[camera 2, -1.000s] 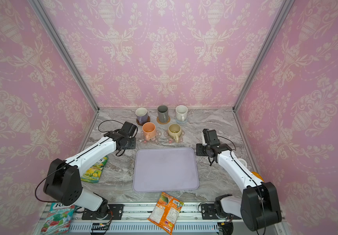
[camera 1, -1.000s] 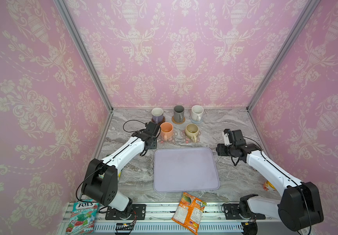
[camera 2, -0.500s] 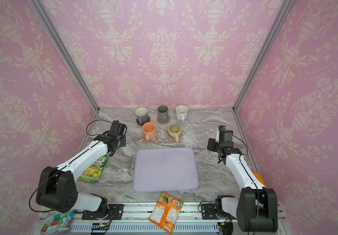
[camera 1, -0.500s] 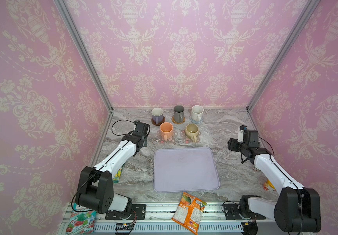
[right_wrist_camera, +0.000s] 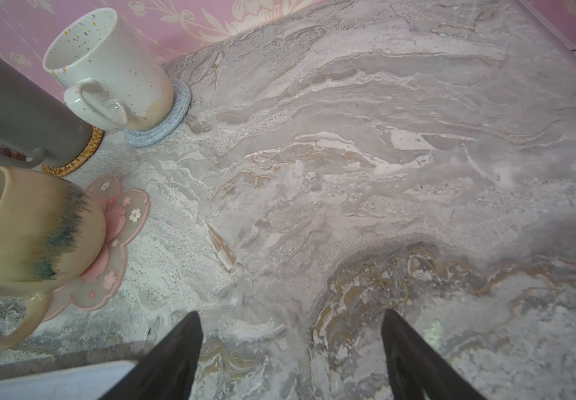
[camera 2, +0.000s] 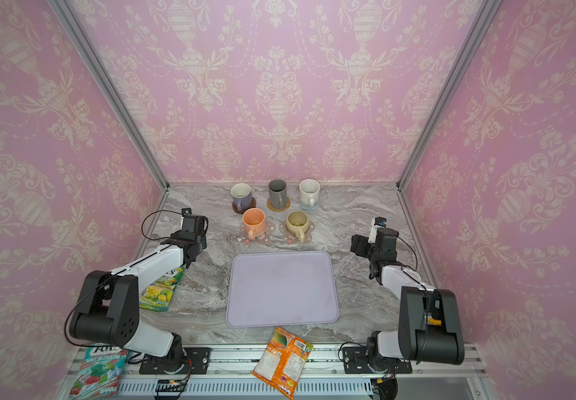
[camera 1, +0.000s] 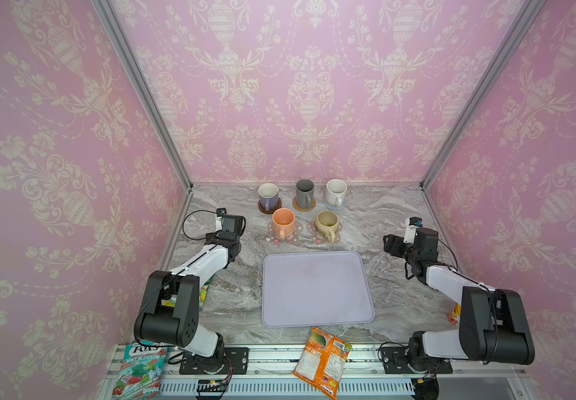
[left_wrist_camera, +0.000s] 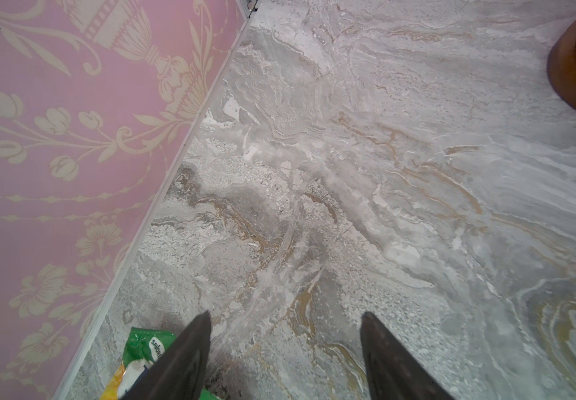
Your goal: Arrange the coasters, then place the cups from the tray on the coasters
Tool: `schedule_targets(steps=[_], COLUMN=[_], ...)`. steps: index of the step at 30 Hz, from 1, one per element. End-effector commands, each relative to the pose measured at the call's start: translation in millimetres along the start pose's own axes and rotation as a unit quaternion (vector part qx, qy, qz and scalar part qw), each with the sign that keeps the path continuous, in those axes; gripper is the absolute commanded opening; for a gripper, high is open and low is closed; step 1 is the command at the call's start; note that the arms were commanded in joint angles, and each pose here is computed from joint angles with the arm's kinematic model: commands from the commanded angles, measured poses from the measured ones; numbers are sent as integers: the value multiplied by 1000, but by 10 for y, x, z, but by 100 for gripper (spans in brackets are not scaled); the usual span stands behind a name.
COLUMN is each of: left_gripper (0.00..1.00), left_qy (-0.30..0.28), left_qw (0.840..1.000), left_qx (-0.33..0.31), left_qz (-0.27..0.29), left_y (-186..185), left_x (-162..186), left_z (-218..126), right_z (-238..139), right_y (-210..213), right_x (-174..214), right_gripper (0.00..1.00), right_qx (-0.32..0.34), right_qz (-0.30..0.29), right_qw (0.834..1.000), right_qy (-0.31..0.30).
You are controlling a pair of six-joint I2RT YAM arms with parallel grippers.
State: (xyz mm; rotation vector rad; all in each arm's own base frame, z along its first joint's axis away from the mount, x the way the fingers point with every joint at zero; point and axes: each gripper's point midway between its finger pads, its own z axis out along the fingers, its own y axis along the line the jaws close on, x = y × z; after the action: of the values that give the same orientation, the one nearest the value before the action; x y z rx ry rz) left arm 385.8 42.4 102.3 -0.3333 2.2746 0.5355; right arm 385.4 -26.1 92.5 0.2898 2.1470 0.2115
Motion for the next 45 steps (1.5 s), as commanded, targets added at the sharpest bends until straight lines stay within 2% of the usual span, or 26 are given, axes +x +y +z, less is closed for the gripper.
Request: schedule_targets(steps=[1, 7, 9, 11, 13, 16, 22, 25, 28, 33, 36, 37, 41, 45], left_gripper=[73, 74, 74, 74, 75, 75, 75, 80, 99, 99, 99, 99, 99, 99], left_qy=[-58, -90, -114, -141, -163, -174, -174, -194, -218, -234, -244, -245, -245, -246], left_qw=[998, 995, 993, 989, 985, 983, 984, 979, 973, 969, 966, 966, 965, 964], left_qx=[-27, -22, -21, -15, -8, -13, -1, 9, 33, 57, 65, 67, 74, 83], left_qz=[-1, -30, -39, -53, -56, -60, -49, -58, -61, -55, -57, -58, -56, -54], left_y=[105, 206, 224, 235, 217, 227, 149, 165, 138, 76, 66, 65, 41, 20], left_x=[-158, 29, 34, 15, -16, -33, -9, 4, 32, 54, 61, 62, 69, 87], left_z=[64, 169, 147, 120, 96, 119, 186, 112, 26, -23, -55, -59, -54, -52], right_z=[31, 107, 101, 62, 24, 12, -35, -141, -171, -114, -13, -49, -67, -13], right_y=[50, 24, 89, 170, 145, 134, 155, 165, 173, 285, 271, 294, 220, 160], right_x=[-179, -156, -162, -188, -204, -193, -181, -164, -156, -105, 41, -10, -22, -24], right_gripper=[85, 87, 88, 100, 100, 100, 100, 100, 100, 100, 100, 100, 100, 100], right_qx=[-18, -20, -39, -61, -55, -56, -61, -61, -64, -71, -25, -28, -3, 18], right_qz=[5, -10, -22, -41, -45, -45, -51, -59, -62, -90, -112, -114, -105, -99], right_qw=[999, 998, 997, 994, 992, 992, 989, 984, 982, 981, 981, 978, 978, 982], right_qy=[-46, -58, -61, -79, -103, -108, -122, -155, -165, -155, -155, -175, -179, -161])
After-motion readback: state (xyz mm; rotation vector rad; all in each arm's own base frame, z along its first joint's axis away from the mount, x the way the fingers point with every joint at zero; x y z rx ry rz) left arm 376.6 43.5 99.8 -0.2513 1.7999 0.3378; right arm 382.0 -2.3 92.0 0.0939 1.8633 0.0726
